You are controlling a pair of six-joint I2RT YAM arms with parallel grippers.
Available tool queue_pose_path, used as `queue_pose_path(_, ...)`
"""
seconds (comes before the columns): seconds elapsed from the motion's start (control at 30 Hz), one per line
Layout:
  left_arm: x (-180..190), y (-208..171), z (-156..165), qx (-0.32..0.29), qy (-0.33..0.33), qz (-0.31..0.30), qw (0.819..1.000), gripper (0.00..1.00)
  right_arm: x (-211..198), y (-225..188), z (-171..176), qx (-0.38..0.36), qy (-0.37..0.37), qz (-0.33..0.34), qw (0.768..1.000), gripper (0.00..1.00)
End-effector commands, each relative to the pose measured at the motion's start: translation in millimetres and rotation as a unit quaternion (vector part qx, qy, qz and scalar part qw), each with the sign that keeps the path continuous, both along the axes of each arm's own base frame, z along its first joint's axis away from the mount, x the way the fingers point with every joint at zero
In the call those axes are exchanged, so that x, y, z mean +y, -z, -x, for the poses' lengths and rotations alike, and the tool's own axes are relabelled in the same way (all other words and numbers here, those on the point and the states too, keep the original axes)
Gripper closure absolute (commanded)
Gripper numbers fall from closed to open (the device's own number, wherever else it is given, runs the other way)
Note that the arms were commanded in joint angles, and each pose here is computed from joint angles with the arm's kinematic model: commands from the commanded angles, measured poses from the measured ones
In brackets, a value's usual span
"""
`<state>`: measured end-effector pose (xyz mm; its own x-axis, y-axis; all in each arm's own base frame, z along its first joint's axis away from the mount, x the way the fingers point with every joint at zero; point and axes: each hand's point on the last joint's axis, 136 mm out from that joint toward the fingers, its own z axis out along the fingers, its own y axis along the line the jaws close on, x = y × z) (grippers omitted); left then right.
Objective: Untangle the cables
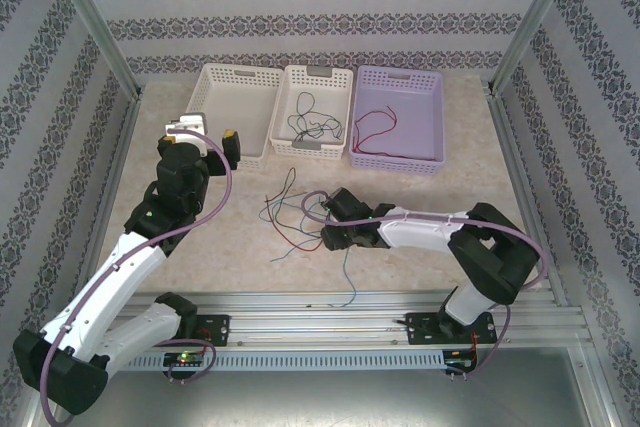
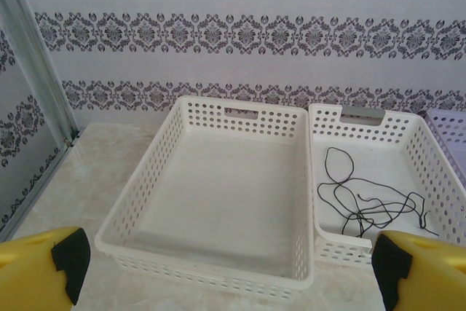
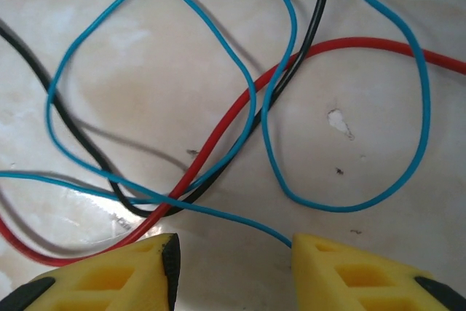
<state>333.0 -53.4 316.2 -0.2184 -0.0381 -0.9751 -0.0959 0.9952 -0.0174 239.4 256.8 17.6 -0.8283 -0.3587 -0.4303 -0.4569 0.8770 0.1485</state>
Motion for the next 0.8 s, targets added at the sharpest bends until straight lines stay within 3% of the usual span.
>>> queue_pose_path(0.0, 1.2, -6.6, 2.7, -0.016, -0.003, -0.005, 1.000, 0.00, -3.5, 11.1, -5.7, 0.002, -0.003, 0.016, 1.000, 0.56)
queue_pose_path(0.37, 0.6, -7.6, 2.9, -0.018, -0.001, -0.004, 1.000, 0.00, -12.3, 29.3, -5.2, 0.012, 0.006, 0.035, 0.999, 0.66)
queue_pose_path(0.43, 0.7, -6.6, 2.7, -0.017, -0.001, -0.004, 1.000, 0.00, -12.7, 28.8, -5.1, 0.011, 0.006, 0.035, 0.999, 0.73)
queue_pose_path(0.53, 0.7, -6.9, 2.5, -0.018, -0.001, -0.005, 1.000, 0.00, -9.4, 20.3, -4.7, 0.008, 0.005, 0.023, 1.000, 0.82)
queue_pose_path(0.77, 0.7, -6.8, 2.7, -0.017, -0.001, -0.005, 1.000, 0.00, -6.3, -13.4, -5.4, -0.019, 0.004, -0.006, 1.000, 0.92)
